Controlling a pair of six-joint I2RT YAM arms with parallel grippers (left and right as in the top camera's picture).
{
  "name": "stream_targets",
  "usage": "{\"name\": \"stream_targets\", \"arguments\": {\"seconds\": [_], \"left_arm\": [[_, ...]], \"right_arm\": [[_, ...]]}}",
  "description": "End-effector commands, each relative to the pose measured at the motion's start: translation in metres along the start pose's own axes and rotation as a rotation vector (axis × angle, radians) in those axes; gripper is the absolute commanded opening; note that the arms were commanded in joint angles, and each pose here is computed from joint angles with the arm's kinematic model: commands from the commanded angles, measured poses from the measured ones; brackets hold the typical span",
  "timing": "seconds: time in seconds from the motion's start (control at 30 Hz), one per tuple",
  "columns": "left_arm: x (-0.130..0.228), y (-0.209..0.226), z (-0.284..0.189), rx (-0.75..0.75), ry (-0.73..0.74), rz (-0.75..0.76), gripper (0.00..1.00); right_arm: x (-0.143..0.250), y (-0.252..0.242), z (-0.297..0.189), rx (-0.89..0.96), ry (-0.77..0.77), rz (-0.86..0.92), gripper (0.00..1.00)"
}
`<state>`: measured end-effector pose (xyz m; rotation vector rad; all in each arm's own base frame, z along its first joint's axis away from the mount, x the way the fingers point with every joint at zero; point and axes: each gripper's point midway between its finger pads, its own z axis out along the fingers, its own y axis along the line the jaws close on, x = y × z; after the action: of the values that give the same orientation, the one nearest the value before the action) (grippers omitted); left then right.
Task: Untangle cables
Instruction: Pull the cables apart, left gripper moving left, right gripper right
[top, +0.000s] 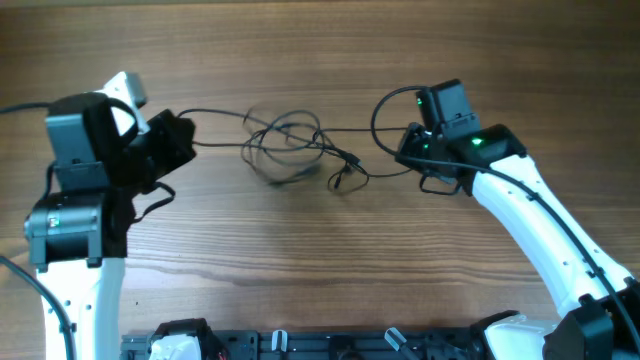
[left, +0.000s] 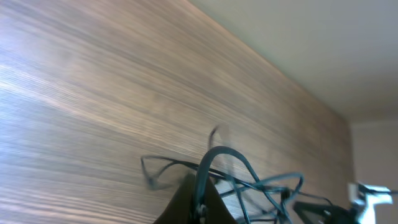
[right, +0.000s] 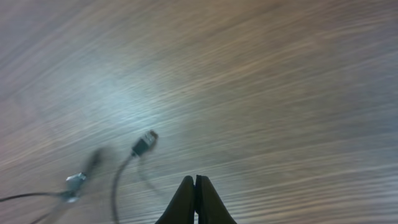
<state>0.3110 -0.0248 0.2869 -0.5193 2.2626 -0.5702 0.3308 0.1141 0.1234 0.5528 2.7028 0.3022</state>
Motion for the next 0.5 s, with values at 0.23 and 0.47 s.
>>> {"name": "stream_targets", "arguments": {"seconds": [0.23, 0.47], "left_arm": [[-0.025, 0.046, -0.014, -0.166, -0.106, 0.041, 0.04], [-0.032, 0.044, -0.014, -0.164, -0.125, 0.127, 0.04]], "right_arm": [[-0.029, -0.067, -0.002, 0.145, -0.006, 0.088, 0.04], [-0.054, -0.122, -0.010, 0.105, 0.014, 0.219, 0.04]]}}
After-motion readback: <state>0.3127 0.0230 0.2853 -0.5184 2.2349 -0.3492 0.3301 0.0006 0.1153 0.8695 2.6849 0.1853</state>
